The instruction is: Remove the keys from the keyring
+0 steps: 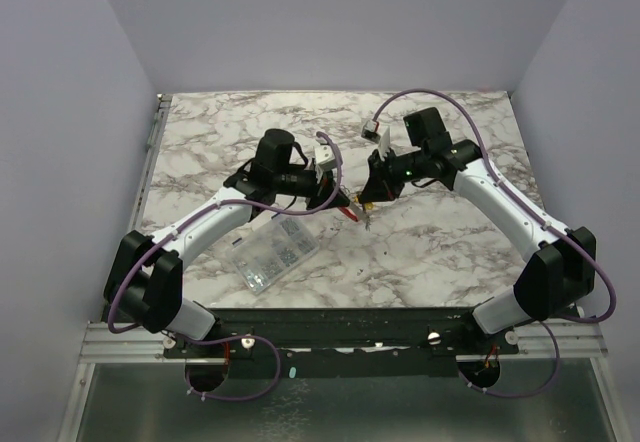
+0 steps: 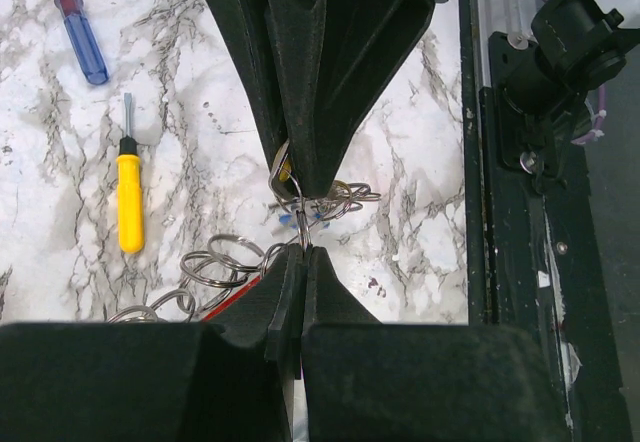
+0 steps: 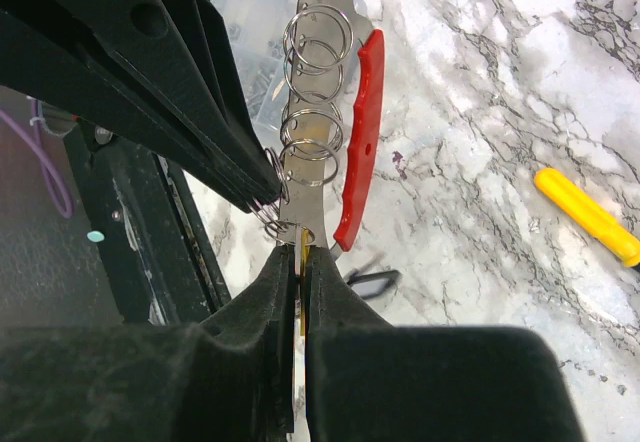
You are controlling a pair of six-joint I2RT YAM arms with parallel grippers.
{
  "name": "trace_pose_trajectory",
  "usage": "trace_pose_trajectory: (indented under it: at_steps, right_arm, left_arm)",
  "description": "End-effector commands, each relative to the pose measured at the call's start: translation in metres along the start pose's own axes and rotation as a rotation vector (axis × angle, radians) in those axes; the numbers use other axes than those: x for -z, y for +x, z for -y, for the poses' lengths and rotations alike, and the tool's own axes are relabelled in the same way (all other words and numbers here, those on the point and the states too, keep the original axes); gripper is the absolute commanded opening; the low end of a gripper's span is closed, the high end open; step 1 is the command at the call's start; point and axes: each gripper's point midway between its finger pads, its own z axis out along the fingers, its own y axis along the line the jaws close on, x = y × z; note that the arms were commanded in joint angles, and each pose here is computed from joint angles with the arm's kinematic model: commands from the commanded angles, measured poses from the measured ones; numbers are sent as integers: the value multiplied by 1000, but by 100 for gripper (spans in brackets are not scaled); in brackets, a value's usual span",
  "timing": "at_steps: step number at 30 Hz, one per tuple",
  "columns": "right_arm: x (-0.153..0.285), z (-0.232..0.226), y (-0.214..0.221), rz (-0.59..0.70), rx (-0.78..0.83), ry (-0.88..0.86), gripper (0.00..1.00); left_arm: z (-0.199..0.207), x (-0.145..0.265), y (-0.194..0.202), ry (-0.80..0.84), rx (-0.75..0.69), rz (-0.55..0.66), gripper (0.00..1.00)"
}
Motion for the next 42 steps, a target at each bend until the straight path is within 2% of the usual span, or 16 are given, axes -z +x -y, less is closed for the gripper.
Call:
trace_pose_trajectory:
  at_steps: [1,8,9,11,14,21,27,35,42]
  right_arm:
    - [2,6,8,-11,0,2,0]
    - [6,-10,-5,29,6,-65,1]
    - [7,-12,-7,35,6,-75,1]
    - [7,-15,-9,41,4,-90,1]
    - [6,-16,-9,41,-2,-100,1]
    - [4,-14,-6,34,-9,-98,1]
    - [4,-15,-7,35,-10,-102,1]
    - [2,-15,-6,38,-32,-113,1]
    - [2,-16,-10,45,-37,-113,1]
  left_arm:
    - [8,9,-14,35,-23,46,0]
    - [-5,6,-7,-23,-34,37,0]
    - [-7,5,-7,-34,-34,34,2]
    - [-9,5,-6,-43,-31,33,16]
    - [-9,4,-11,-43,-40,38,28]
    - [-7,1,-16,-38,-55,38,48]
    - [-8,-4,-16,-47,-73,30,53]
    - [-14,-8,-26,-71,-102,34,54]
    - [-9,-18,-16,-53,-106,8,56]
